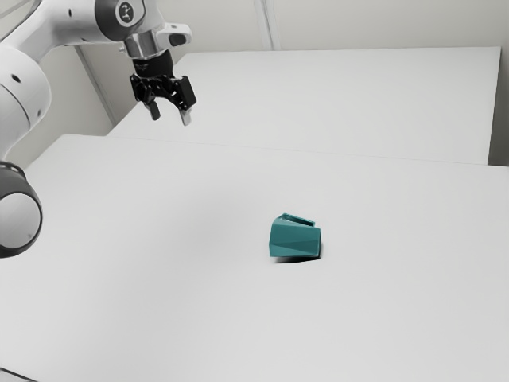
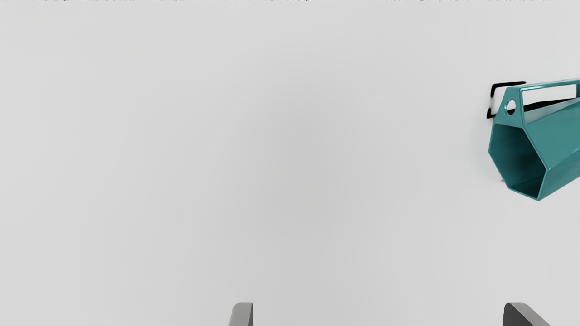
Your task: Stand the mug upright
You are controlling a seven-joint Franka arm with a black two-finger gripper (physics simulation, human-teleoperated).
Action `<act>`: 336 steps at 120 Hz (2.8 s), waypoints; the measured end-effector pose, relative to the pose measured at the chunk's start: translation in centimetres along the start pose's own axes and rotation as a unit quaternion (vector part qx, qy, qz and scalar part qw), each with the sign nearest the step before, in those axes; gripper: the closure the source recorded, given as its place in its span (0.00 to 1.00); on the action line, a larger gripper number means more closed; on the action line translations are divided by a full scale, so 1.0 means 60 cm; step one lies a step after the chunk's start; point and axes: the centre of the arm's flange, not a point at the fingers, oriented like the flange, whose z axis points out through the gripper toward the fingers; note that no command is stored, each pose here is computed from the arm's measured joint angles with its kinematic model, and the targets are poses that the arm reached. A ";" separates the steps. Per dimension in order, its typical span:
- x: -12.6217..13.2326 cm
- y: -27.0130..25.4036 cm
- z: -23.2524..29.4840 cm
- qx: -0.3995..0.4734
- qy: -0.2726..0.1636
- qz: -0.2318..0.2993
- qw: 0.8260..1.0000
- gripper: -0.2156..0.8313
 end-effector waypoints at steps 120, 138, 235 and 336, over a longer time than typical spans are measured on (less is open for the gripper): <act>-0.068 0.062 0.336 -0.341 0.023 -0.054 0.938 0.21; -0.052 0.058 0.371 -0.364 0.024 -0.031 0.931 0.21; -0.038 0.141 0.487 -0.424 0.085 0.014 0.901 0.21; -0.012 0.194 0.529 -0.441 0.139 0.005 0.887 0.27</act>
